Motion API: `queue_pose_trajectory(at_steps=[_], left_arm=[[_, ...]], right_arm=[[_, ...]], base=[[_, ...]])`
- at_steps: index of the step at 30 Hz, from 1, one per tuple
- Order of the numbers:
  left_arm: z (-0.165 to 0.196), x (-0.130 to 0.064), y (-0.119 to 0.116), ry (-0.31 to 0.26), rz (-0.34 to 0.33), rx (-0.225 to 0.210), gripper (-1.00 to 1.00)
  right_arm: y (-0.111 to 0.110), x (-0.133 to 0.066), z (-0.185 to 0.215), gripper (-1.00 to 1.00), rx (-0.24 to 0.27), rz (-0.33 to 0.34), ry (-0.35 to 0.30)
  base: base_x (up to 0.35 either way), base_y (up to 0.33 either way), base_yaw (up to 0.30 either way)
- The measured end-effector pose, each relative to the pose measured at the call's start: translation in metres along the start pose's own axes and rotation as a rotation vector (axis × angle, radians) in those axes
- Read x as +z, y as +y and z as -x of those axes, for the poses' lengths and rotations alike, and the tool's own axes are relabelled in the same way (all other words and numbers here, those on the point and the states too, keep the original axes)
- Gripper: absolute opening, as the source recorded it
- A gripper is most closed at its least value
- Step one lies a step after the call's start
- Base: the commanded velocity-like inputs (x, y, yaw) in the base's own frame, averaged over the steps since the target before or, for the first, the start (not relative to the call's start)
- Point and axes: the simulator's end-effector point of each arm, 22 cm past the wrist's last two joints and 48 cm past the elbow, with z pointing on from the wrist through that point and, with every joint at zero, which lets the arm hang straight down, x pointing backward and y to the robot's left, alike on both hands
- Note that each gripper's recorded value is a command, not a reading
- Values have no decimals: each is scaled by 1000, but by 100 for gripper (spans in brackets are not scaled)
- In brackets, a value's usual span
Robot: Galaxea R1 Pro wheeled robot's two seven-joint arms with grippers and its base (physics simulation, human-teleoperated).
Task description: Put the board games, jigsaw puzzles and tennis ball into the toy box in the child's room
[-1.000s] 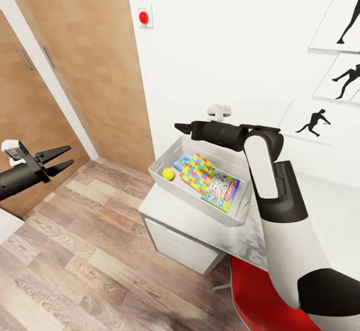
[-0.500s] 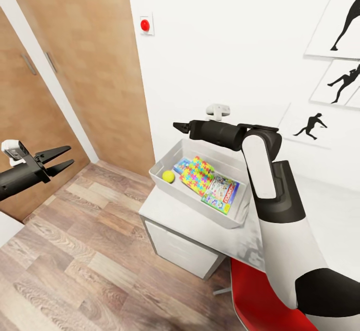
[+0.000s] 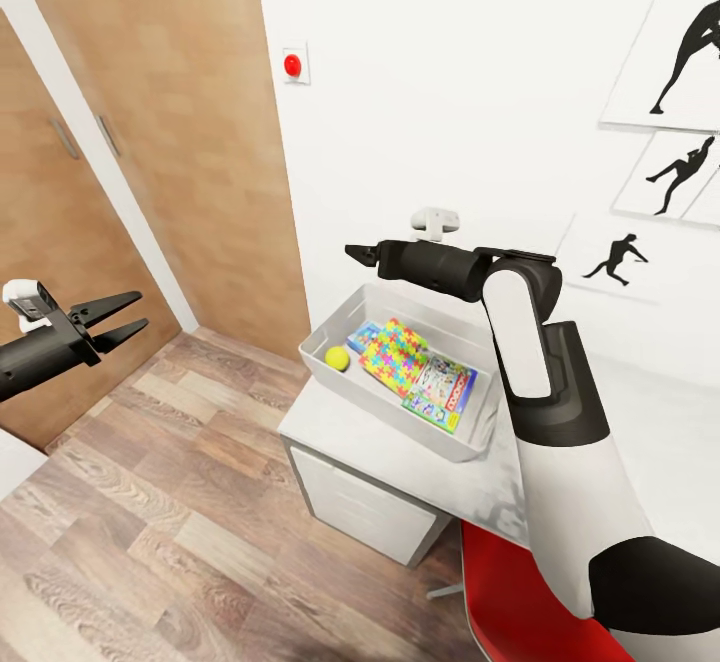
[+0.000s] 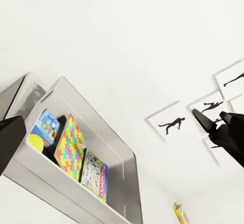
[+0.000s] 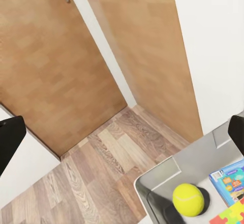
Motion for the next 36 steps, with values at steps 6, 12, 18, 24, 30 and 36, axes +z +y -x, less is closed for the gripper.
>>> queue_pose_trajectory(at_steps=[6, 12, 18, 24, 30, 36], left_arm=[[2, -2, -5, -4, -5, 6, 100], [4, -3, -10, -7, -10, 11, 100], [3, -1, -15, -13, -23, 7, 100], [1, 5, -25, -26, -51, -7, 100], [4, 8, -35, -37, -73, -5, 100], [5, 10, -43, -42, -89, -1, 100]], right_arm=[[4, -3, 5, 100, -6, 1, -7], [7, -7, 10, 100, -11, 2, -15], [10, -10, 14, 100, -17, 1, -23], [10, -15, 20, 100, -19, -2, -33], [10, -20, 26, 100, -22, -6, -43], [11, -24, 30, 100, -22, -9, -50]], base=[[0, 0, 0], [0, 0, 0], [0, 0, 0], [0, 0, 0], [0, 0, 0], [0, 0, -1]])
